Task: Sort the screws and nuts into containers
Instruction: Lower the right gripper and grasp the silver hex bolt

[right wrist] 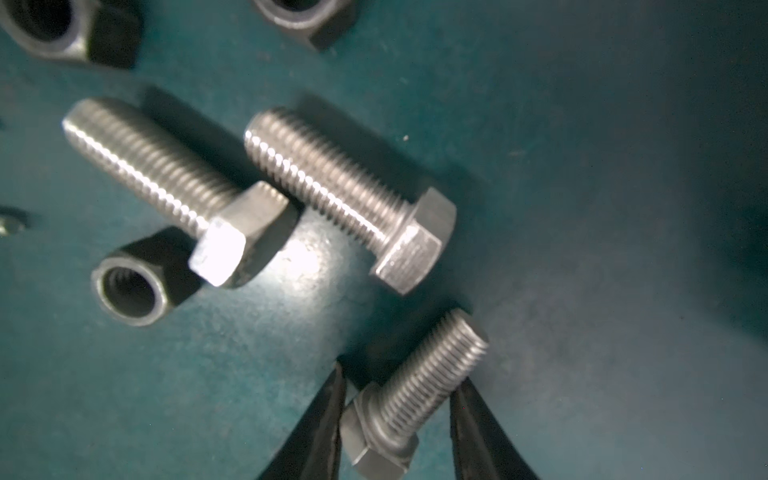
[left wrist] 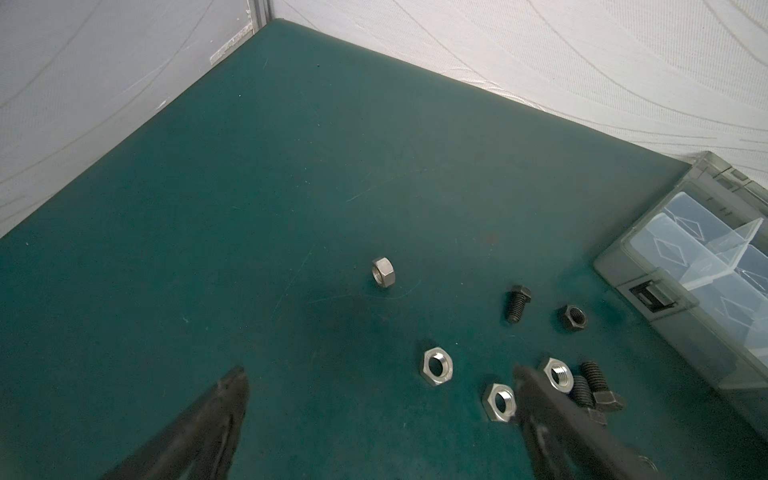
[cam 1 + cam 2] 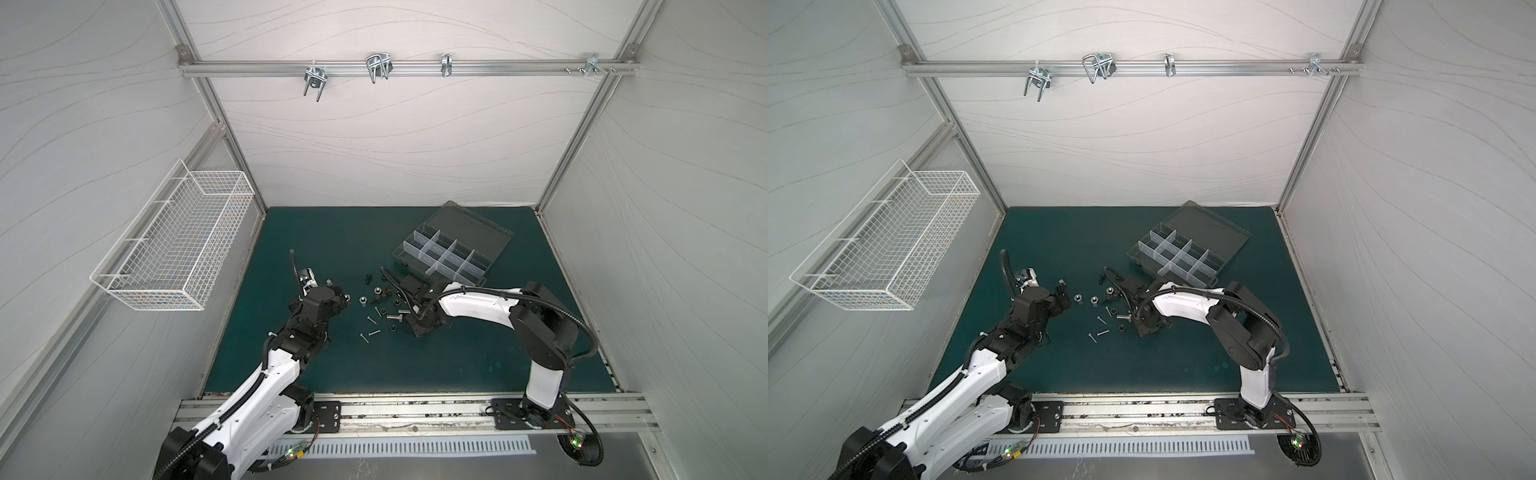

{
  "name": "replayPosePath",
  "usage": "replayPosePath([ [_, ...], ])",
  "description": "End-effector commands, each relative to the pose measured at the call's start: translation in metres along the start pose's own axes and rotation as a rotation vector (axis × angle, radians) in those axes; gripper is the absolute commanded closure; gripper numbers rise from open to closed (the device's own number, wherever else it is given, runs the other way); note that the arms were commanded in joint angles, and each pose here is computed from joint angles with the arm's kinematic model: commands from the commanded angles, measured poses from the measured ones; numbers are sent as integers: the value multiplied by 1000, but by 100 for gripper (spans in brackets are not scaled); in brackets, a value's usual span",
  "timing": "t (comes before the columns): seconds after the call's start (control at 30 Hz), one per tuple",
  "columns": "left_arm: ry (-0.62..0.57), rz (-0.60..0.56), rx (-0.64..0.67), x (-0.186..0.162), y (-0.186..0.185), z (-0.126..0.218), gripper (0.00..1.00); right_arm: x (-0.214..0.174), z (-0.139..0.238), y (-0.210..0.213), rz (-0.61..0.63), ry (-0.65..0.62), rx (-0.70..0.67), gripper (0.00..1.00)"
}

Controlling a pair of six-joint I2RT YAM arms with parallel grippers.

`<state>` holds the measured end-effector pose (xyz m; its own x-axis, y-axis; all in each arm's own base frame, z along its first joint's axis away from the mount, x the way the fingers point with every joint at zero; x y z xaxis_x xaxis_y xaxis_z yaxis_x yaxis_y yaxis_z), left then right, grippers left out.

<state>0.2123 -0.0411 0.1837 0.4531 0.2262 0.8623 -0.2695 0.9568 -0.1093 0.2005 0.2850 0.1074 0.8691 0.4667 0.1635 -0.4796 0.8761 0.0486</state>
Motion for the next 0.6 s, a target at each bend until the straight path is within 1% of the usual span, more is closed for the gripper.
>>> replayPosePath([
  [0.0, -58, 43, -14, 18, -6, 3, 0, -21, -5, -10, -1, 89, -67, 60],
  [0.3, -55, 43, -15, 18, -6, 3, 0, -20, 0, -10, -6, 70, -59, 79],
  [0.4, -52, 41, -14, 17, -6, 3, 0, -15, 8, -9, 7, 33, -55, 85],
  [0.57, -53, 36, -15, 17, -5, 3, 0, 4, 34, -19, 11, -52, -64, 92],
])
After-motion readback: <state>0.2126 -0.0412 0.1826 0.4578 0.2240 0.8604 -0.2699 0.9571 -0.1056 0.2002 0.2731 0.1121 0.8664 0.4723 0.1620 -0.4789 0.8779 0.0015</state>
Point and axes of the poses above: each gripper's point midway between its finger pads, its own z axis back along the fingers, its own y axis along the line the jaws close on, x = y × z, the point moved 9 cm from there along z, back along the fingers, and after that the axes turned 5 degrees about -z, right-handed, at the moved point
